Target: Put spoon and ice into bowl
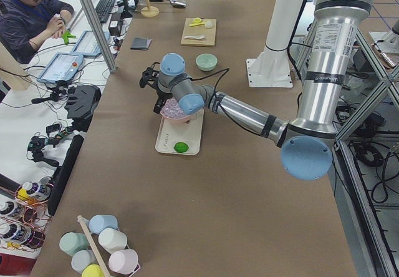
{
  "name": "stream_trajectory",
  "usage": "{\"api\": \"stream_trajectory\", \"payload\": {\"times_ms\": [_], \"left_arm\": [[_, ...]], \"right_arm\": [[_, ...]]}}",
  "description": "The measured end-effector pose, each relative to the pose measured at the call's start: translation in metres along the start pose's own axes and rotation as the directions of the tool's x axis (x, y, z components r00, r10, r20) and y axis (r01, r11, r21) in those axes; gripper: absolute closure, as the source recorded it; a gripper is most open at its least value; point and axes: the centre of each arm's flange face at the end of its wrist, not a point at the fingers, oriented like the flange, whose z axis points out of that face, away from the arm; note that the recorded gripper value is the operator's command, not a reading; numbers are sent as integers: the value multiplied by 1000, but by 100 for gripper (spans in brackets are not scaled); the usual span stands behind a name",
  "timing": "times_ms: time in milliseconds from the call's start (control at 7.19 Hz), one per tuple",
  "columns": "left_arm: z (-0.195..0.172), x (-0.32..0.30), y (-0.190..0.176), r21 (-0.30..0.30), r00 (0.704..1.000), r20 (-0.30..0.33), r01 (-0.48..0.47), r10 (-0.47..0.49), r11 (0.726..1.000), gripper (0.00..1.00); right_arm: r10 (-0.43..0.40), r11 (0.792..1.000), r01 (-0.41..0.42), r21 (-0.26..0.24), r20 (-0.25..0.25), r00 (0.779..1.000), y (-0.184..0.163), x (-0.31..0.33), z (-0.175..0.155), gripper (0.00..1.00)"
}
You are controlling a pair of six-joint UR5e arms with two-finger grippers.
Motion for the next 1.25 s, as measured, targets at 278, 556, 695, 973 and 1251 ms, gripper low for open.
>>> {"api": "stream_trajectory", "payload": {"times_ms": [278, 556, 695, 973, 1251], "left_arm": [[45, 45, 12, -5, 1000, 13, -9, 9, 1000, 3], [79, 79, 26, 4, 998, 40, -55, 55, 998, 13], [92, 88, 33, 8, 996, 58, -76, 75, 997, 21], [111, 96, 46, 8, 991, 93, -102, 100, 995, 23], [125, 98, 56, 11, 985, 127, -118, 116, 993, 27]], "right_arm": [[27, 1000, -27, 13, -11, 1000, 13, -44, 18, 0], [40, 999, -40, 25, -22, 999, 30, -77, 35, 0], [39, 999, -38, 26, -33, 999, 38, -87, 44, 0], [44, 999, -43, 25, -53, 998, 55, -104, 60, 0], [54, 998, -51, 37, -83, 995, 74, -118, 78, 0]]}}
